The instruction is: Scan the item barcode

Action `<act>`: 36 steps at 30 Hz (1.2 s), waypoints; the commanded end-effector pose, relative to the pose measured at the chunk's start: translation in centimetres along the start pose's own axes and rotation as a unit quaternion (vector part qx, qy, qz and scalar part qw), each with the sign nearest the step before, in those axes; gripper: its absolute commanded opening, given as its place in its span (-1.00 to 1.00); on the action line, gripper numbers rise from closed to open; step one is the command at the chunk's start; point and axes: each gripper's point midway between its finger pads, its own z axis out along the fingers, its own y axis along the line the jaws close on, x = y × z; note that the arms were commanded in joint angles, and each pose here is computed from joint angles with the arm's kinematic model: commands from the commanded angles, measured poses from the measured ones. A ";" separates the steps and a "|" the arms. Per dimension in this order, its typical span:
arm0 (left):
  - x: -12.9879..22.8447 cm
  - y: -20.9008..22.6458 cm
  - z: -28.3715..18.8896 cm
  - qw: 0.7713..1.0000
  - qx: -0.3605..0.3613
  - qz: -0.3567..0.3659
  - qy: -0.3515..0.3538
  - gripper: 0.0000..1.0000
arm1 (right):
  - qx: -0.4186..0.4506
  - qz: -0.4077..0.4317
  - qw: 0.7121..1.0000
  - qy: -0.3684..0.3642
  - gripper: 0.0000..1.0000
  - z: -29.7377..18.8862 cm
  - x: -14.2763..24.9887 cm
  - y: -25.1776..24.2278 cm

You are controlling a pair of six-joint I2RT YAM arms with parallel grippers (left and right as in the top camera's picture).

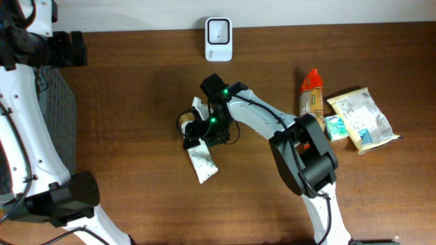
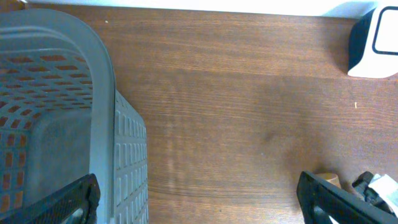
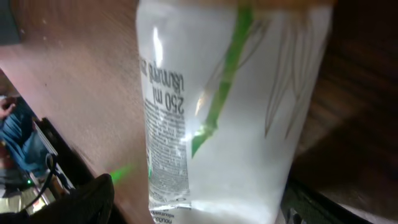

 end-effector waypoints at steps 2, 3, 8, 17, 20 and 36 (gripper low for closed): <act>-0.1 0.1 -0.2 1.000 0.001 0.006 -0.005 0.98 | 0.121 0.063 0.991 0.019 0.14 3.6 1.3 -5.0; -0.1 0.1 -0.2 1.000 0.001 0.006 -0.005 0.98 | 0.125 0.065 0.990 0.017 0.00 3.6 1.3 -5.0; -0.1 0.1 -0.2 1.000 0.001 0.006 -0.005 0.98 | 0.127 0.074 0.989 0.015 -0.71 3.6 1.3 -5.1; -0.1 0.1 -0.2 1.000 0.001 0.006 -0.005 0.98 | -0.080 -0.094 0.991 -0.041 -0.92 -6.0 -1.7 5.4; -0.1 0.1 -0.2 1.000 0.001 0.006 -0.005 0.99 | -0.185 -0.175 0.959 -0.122 -0.92 -15.4 -2.3 10.6; -0.1 0.1 -0.2 1.000 0.001 0.006 -0.005 0.98 | -0.071 -0.158 0.935 -0.309 -0.92 -30.1 -3.9 9.8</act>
